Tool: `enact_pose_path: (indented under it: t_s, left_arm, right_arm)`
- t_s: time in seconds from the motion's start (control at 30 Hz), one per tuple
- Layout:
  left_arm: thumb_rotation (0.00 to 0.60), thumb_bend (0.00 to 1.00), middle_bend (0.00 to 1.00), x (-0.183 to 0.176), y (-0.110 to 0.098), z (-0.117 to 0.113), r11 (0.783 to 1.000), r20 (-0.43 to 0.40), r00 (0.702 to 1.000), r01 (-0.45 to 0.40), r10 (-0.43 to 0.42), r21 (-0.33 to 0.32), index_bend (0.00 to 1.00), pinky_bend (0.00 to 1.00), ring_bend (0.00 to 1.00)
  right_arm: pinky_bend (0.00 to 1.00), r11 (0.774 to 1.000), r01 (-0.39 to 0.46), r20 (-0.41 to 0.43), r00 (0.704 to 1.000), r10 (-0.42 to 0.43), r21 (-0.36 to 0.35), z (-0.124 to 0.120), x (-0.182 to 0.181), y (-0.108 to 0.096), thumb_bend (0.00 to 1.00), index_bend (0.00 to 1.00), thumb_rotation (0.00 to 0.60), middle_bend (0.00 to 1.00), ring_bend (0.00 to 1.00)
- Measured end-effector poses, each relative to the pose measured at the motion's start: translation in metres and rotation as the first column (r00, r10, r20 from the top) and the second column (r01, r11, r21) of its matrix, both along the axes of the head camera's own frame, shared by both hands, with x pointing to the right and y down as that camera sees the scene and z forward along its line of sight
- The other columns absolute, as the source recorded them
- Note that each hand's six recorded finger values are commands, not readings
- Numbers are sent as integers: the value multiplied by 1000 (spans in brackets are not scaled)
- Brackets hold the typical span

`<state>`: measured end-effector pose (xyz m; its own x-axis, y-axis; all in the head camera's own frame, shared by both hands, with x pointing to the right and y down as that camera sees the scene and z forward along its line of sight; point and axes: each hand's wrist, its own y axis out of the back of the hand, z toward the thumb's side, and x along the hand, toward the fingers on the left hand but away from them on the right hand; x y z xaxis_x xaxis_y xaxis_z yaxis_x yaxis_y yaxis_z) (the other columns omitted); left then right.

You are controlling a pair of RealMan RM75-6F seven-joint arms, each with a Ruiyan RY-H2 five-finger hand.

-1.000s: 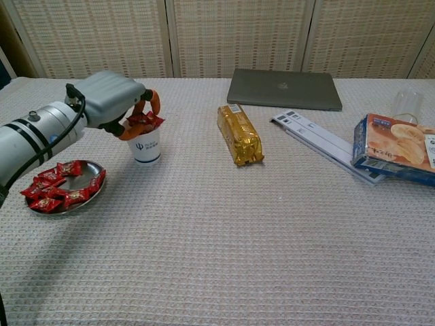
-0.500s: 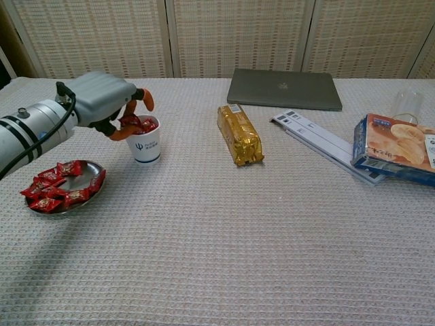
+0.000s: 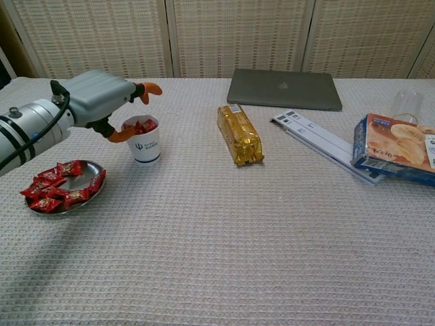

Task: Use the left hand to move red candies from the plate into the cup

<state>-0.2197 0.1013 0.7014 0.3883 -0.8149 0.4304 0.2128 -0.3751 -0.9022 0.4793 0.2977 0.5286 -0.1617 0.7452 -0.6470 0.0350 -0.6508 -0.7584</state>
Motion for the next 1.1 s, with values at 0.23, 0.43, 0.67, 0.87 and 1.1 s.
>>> enact_pose_path:
  t_s: [0.23,0.43,0.67,0.87,1.1]
  left_arm:
    - [600,401,190,-31,22,-35,998,-113,992,53,-49,33,89,1000,238]
    - [600,402,189,-72,52,-37,995,-85,992,95,-97,-29,91,1000,237]
    - [600,400,190,-121,75,-8,987,81,988,135,-128,-87,138,1000,236]
    - [600,400,205,-142,93,22,984,206,974,119,-90,-133,179,1000,256]
    - [600,400,255,-140,102,36,985,236,970,93,-58,-143,235,1000,334]
  right_arm:
    - [284,1000,15,11,1000,-15,-1,-1,-4,1,43,0,600,0,0]
    - [284,1000,23,19,1000,-23,6,-4,-6,3,43,0,600,0,0]
    - [284,999,47,33,998,-47,1,-4,-12,5,43,0,600,0,0]
    - [285,999,51,32,998,-51,4,-4,-13,7,43,0,600,0,0]
    - [285,999,49,30,998,-49,4,-4,-12,6,43,0,600,0,0]
